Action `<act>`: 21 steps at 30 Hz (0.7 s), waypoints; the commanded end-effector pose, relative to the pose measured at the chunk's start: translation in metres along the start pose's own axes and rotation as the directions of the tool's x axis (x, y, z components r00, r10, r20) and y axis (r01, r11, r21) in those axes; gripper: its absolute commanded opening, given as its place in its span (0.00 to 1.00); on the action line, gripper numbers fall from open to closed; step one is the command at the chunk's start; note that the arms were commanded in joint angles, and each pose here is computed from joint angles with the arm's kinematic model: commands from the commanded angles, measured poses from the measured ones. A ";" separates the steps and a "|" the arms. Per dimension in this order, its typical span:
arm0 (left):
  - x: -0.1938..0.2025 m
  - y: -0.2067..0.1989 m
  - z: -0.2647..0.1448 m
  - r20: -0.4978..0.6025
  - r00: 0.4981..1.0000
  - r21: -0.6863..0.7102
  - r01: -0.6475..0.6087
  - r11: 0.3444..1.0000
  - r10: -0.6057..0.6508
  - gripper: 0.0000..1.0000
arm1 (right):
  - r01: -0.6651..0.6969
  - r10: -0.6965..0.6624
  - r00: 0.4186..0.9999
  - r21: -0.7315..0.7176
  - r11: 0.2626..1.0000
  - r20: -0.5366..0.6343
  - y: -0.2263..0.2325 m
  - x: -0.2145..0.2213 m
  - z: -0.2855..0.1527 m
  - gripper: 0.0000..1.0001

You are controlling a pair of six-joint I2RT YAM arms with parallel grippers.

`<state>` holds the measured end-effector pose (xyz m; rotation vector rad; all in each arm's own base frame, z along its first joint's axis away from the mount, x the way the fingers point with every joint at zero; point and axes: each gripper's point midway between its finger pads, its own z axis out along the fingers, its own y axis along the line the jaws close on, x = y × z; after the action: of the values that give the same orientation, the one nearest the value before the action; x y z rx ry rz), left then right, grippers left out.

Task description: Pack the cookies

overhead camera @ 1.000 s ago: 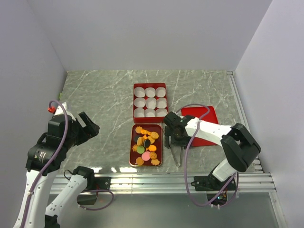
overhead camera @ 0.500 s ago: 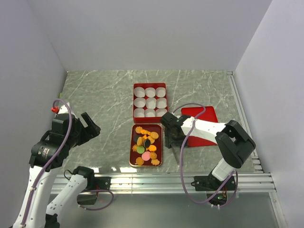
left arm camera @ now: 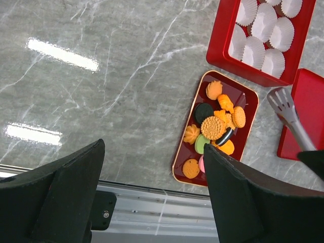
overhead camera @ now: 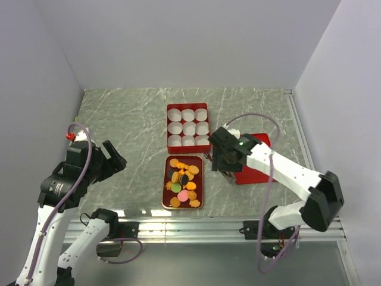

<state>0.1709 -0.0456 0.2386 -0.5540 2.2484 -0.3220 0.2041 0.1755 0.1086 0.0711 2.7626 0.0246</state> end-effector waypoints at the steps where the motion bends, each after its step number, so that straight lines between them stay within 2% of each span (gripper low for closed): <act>1: -0.010 -0.012 -0.006 0.025 1.000 0.050 -0.007 0.999 0.006 0.84 | -0.037 0.035 0.998 0.027 0.999 0.052 -0.017 -0.007 -0.035 0.68; 13: -0.007 -0.015 -0.013 0.014 1.000 0.072 -0.010 0.997 0.010 0.83 | -0.095 0.096 0.993 -0.024 0.995 0.063 -0.019 -0.006 -0.066 0.64; 17: -0.004 -0.016 -0.014 0.007 1.000 0.081 -0.006 0.997 0.005 0.83 | -0.060 0.062 0.994 -0.034 0.998 0.085 -0.010 -0.009 -0.086 0.64; 21: -0.003 -0.016 -0.014 0.003 1.000 0.083 -0.007 0.996 0.007 0.83 | -0.015 0.014 0.995 0.013 1.000 0.101 -0.003 -0.006 -0.097 0.63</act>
<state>0.1689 -0.0536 0.2442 -0.5204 2.2504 -0.3692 0.1753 0.1735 0.1872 0.0856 2.7011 0.0781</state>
